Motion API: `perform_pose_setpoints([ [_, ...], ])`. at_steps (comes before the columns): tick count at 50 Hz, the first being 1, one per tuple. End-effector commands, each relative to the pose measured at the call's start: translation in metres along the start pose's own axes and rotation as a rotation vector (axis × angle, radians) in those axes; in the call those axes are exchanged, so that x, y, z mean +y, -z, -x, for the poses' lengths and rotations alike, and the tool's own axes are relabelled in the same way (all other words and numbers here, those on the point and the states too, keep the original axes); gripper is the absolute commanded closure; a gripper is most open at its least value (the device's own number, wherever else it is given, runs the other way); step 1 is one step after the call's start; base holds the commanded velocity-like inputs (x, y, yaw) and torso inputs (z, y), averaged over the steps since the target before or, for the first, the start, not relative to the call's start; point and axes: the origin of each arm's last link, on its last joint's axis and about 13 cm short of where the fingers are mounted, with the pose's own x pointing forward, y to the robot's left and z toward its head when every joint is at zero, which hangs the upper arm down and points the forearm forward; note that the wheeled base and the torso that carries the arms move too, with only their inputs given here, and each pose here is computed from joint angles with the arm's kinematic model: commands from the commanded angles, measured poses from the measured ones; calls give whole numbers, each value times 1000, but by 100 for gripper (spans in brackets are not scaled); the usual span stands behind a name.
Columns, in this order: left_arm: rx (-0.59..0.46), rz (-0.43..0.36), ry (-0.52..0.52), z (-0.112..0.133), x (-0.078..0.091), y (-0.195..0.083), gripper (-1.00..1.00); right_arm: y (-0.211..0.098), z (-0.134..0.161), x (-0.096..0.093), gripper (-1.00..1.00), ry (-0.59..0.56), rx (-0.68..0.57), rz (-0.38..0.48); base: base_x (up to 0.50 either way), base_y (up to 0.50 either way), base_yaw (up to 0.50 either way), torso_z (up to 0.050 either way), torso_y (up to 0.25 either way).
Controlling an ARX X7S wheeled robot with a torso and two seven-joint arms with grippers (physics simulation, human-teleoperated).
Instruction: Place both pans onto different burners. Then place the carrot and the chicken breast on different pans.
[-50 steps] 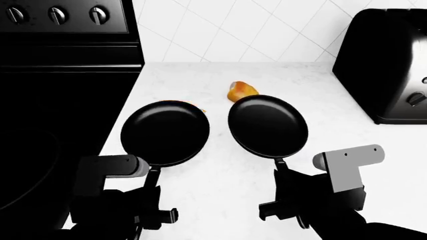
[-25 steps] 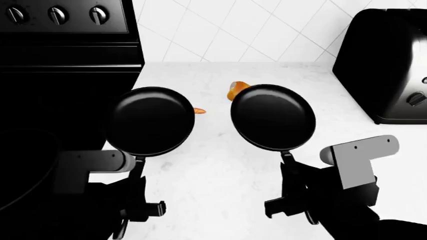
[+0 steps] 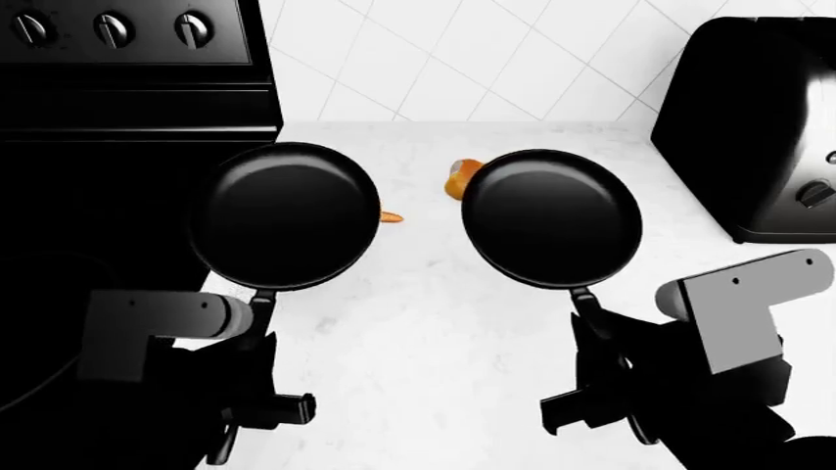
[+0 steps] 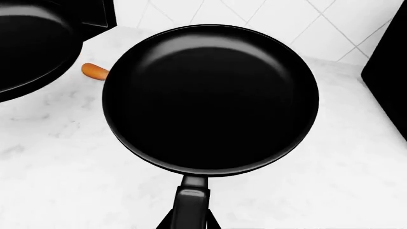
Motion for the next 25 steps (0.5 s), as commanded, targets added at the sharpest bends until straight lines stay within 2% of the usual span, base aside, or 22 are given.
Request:
perform_pose_setpoints([
  [1,-74,-3,36,3,-2,-9,100,-9,5,-6,100,99,-62,-12,0,0,0,0,10],
  [10,-59,-2,32,2,-1,-7,100,-10,4,-6,100,112,-72,-13,0,0,0,1,2],
  [25,-43,8,37,0,0,-4,100,-10,5,-6,100,114,-73,-9,0,500,0,1,3],
])
